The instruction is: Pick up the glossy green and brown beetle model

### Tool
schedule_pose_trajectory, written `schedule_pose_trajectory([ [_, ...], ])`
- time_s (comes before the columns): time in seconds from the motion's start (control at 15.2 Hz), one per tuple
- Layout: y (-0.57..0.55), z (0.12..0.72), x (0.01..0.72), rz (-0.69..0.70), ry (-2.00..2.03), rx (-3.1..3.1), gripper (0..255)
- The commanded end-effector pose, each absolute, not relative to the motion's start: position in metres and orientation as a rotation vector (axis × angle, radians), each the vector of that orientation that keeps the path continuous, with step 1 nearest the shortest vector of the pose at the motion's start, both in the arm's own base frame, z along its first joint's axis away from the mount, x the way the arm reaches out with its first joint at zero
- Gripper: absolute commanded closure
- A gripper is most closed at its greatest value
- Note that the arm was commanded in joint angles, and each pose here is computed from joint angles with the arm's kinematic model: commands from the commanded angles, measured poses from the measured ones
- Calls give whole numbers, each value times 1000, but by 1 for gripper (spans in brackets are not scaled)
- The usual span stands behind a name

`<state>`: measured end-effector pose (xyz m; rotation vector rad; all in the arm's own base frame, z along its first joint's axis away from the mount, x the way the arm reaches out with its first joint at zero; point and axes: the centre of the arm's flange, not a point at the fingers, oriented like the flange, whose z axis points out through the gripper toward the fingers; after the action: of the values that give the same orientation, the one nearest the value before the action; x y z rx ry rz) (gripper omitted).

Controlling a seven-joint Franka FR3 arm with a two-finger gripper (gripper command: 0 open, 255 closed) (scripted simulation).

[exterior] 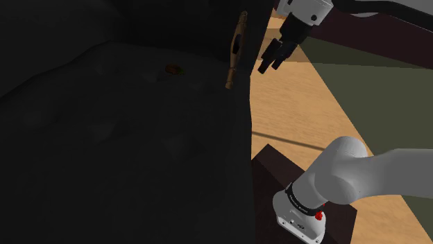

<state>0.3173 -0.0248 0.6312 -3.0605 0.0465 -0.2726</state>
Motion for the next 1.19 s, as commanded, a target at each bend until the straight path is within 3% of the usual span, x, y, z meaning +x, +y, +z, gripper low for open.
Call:
schedule_pose_trajectory([
  [0.0, -25, 631, 317, -273, 46, -3060, 0],
  [1.12, 145, 617, 495, -175, 350, -3175, 0],
])
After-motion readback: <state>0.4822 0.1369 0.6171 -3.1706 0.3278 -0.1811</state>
